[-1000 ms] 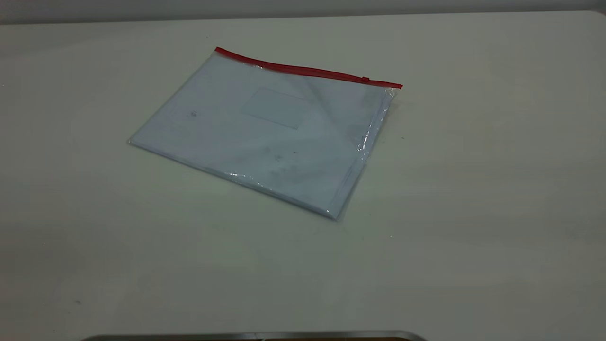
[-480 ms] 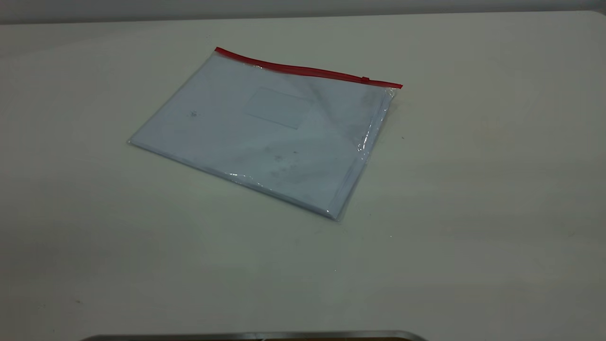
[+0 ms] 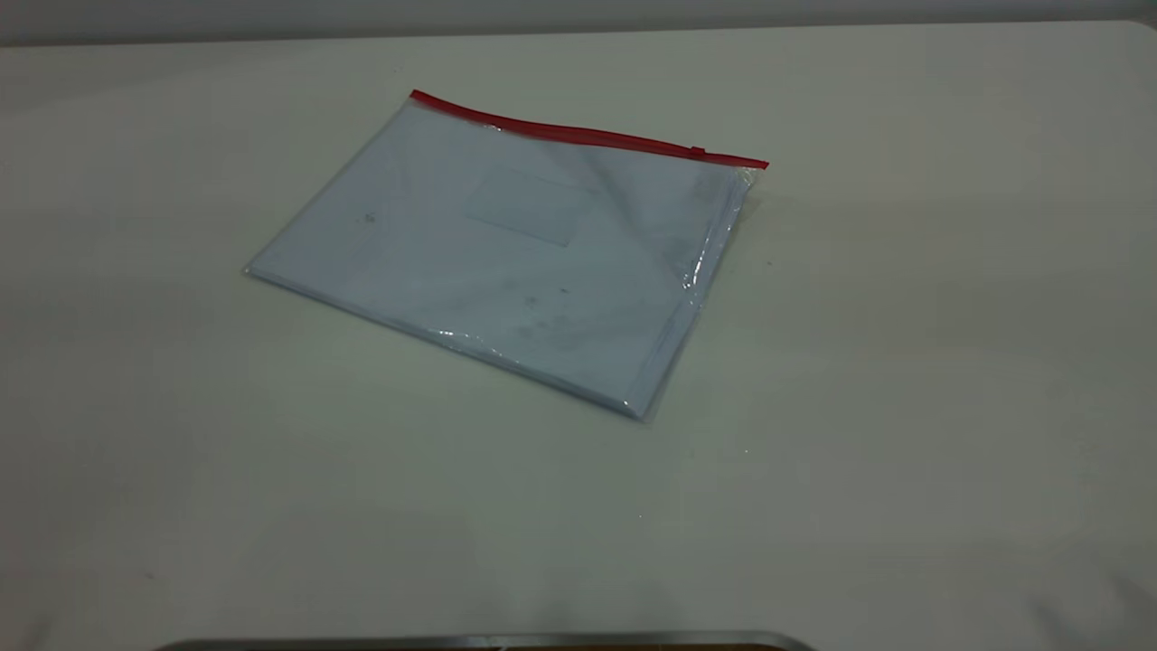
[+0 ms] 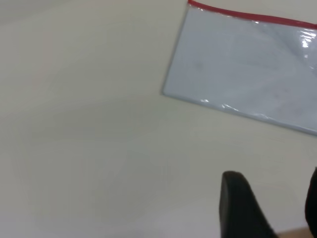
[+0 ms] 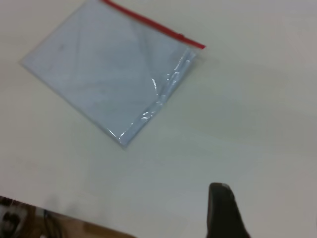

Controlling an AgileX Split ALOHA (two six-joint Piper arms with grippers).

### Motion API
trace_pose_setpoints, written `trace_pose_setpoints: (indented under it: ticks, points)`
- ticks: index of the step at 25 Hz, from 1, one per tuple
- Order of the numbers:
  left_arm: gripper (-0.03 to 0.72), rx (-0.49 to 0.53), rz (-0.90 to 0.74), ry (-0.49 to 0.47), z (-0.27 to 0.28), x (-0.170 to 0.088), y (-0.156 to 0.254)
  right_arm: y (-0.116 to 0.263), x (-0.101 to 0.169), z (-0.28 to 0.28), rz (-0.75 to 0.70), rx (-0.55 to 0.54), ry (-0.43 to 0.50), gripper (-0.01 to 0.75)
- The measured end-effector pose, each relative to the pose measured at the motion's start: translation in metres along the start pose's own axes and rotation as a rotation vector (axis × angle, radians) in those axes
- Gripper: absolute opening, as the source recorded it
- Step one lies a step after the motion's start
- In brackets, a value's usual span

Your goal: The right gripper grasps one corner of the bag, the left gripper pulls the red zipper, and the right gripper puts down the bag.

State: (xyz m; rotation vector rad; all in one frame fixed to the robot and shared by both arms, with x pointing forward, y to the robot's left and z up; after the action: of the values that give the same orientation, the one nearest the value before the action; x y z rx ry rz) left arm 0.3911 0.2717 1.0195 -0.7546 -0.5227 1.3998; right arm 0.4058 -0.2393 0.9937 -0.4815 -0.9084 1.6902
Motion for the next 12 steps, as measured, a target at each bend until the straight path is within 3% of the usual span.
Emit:
trace_pose_setpoints:
  ticks: [6, 12]
  points:
    - [0.487, 0.135, -0.05, 0.015, -0.074, 0.007, -0.049, -0.014, -0.015, -0.082, -0.006, 0.077, -0.082, 0.491]
    - [0.496, 0.231, -0.037, 0.056, -0.146, 0.009, -0.069, -0.026, -0.022, -0.168, -0.046, 0.118, -0.164, 0.491]
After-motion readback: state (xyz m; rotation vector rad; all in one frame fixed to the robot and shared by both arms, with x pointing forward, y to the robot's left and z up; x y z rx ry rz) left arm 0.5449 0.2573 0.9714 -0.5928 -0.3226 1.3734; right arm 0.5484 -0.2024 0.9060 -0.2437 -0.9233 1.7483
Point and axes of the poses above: a point on each arm's last joint axis where the gripper is mounted, z pointing back along that axis away from the gripper, x along the wrist's bending axis when the last joint is at zero, y = z × x, the point moved 9 cm from there along -z, pointing out along that axis toward the gripper, and after that the axes turned 4 degrees about z, right-handed, at the moved point
